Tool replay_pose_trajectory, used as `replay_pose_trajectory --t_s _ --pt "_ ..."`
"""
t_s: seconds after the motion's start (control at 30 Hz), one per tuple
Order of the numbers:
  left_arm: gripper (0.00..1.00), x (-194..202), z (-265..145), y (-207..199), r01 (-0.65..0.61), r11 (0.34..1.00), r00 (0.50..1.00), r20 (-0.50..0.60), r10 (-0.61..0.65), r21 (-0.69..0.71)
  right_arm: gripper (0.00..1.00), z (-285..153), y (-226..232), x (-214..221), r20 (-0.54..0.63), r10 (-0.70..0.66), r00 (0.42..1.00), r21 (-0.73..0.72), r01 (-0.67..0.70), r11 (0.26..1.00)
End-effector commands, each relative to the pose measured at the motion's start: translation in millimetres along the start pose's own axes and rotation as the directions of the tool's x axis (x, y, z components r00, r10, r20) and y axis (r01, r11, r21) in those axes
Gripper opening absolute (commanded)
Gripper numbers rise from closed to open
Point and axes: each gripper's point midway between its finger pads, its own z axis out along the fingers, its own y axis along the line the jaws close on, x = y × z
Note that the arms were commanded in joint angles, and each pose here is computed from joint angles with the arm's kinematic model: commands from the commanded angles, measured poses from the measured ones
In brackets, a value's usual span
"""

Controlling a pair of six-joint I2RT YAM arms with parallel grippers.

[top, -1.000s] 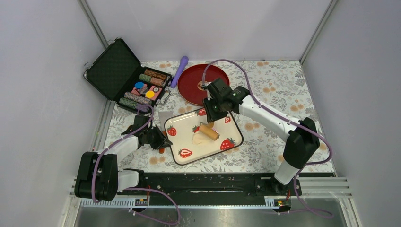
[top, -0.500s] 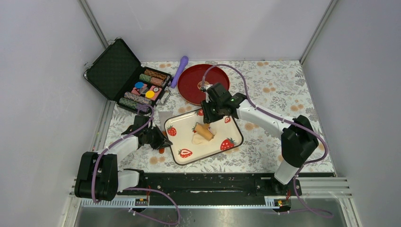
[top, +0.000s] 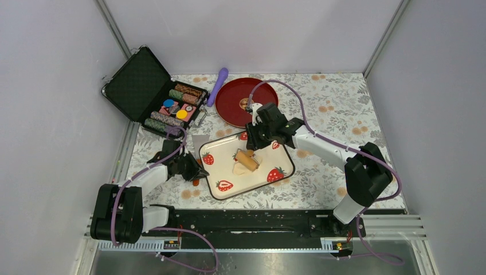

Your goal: Roll out the dumpling wrappers from the dough

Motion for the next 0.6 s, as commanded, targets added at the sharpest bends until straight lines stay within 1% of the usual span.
replay_pose_trajectory --t_s 0.0,0.17,0.47,0.57 --pt "0.00 -1.4 -0.4 20.3 0.024 0.995 1.000 0.018 -0.022 -0.096 0.00 12.2 -21.2 70.7 -0.235 -0.014 0.972 0.034 0.023 0.999" --pt "0.00 -1.8 -0.5 20.1 0.025 0.995 1.000 0.020 -0.023 -0.096 0.00 16.9 -17.1 99.4 -0.386 -0.015 0.922 -0.020 0.008 1.000" --pt "0.00 -3.0 -0.4 18.9 0.029 0.995 0.999 0.024 -0.027 -0.094 0.00 13.0 -19.5 125.0 -0.440 -0.020 0.898 -0.040 0.003 0.999" --pt "0.00 -3.5 -0.7 18.4 0.030 0.995 0.999 0.026 -0.028 -0.092 0.00 12.0 -16.6 136.3 -0.467 -0.024 0.884 -0.069 -0.010 0.998"
